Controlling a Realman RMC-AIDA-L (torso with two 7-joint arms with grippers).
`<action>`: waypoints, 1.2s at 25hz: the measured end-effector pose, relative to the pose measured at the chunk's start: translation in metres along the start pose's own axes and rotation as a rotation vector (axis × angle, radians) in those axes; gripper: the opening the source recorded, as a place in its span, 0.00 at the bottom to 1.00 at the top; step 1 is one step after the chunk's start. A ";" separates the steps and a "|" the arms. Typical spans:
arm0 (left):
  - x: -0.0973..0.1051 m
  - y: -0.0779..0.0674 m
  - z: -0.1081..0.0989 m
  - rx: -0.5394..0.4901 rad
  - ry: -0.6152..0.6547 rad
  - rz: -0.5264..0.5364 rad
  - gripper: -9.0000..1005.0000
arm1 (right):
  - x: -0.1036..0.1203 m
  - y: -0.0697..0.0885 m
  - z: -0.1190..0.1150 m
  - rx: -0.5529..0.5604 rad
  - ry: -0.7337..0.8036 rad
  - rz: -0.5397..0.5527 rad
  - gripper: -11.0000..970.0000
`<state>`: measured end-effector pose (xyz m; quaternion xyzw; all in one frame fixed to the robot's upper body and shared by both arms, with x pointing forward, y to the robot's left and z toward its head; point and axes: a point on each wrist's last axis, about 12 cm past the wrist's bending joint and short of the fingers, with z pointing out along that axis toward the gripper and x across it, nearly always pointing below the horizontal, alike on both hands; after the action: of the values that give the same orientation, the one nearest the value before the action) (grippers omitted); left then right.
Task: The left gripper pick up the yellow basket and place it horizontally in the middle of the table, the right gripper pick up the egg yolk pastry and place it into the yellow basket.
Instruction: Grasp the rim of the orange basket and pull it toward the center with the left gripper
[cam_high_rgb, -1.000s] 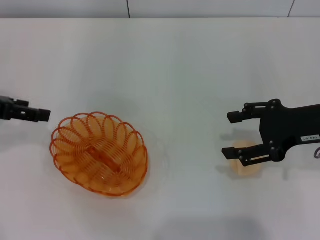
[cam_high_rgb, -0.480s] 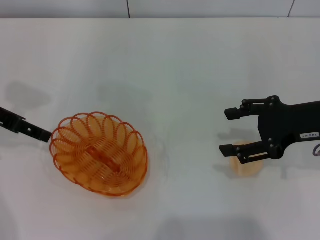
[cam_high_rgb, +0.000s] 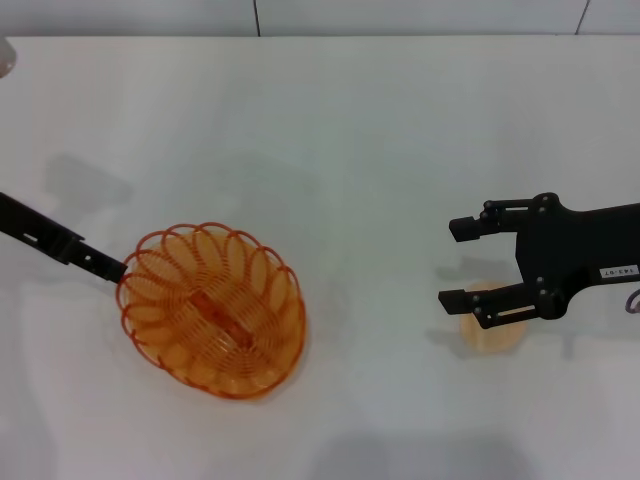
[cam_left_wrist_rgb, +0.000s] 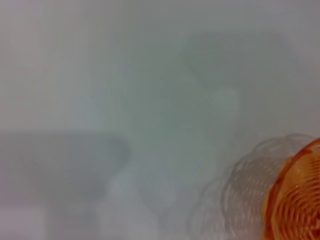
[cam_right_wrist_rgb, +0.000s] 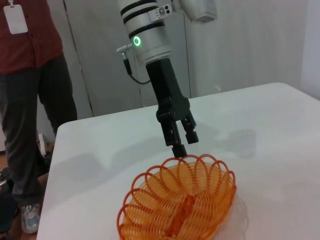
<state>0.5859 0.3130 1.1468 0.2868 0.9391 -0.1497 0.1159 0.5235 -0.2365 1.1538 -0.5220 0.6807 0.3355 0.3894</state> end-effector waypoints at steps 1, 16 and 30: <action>-0.002 -0.001 0.001 0.003 -0.003 0.008 0.86 | 0.000 0.000 0.000 0.000 0.000 0.000 0.84; -0.020 -0.018 -0.014 0.102 -0.133 0.108 0.86 | -0.002 0.000 -0.002 0.003 -0.002 -0.008 0.84; -0.026 -0.019 0.000 0.126 -0.122 0.135 0.85 | -0.004 0.000 -0.003 0.005 -0.003 -0.014 0.84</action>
<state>0.5959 0.2850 1.1592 0.3466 0.8975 -0.2175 0.1646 0.5233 -0.2370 1.1585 -0.5255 0.6772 0.3319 0.3939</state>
